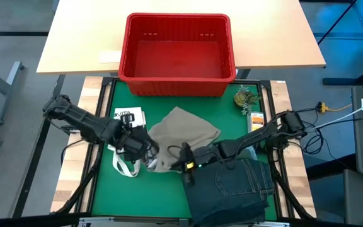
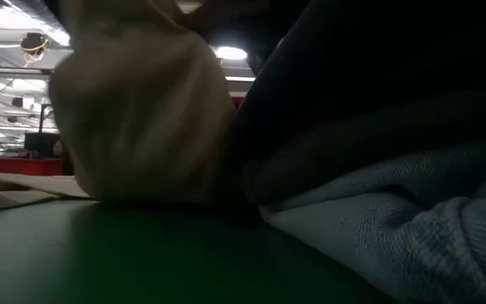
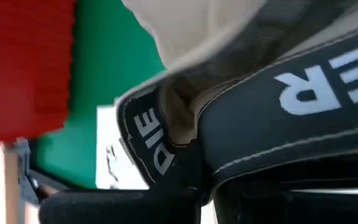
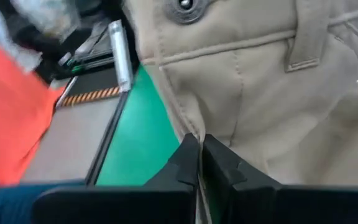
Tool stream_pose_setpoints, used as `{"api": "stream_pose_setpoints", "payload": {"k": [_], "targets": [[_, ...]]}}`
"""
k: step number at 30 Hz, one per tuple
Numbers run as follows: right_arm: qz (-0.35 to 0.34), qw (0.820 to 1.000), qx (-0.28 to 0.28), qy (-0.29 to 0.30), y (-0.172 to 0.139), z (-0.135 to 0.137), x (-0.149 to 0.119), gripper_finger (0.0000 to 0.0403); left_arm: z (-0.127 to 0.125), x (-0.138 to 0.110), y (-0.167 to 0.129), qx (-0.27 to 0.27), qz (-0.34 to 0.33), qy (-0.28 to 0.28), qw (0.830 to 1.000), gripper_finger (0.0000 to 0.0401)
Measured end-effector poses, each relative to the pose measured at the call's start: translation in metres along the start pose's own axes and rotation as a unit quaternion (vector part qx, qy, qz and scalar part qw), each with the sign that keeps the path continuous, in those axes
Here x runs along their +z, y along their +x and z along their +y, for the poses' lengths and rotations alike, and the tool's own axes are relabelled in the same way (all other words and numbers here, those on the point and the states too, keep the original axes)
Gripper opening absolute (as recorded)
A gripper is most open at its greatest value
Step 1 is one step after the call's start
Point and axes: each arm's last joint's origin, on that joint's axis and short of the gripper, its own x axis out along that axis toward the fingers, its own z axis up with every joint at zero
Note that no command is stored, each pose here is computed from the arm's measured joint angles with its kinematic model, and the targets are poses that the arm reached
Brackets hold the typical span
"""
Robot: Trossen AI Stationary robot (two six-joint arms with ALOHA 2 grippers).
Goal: Fold Laundry from Bin
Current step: Fold the brown shorts
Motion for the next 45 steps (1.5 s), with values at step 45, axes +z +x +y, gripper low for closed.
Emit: {"api": "stream_pose_setpoints", "payload": {"k": [45], "targets": [[-0.15,0.957,-0.159,0.193,-0.098,-0.065,-0.111,0.0012,0.095,0.14,0.096,-0.01,-0.274,-0.063,0.96,0.0013]]}}
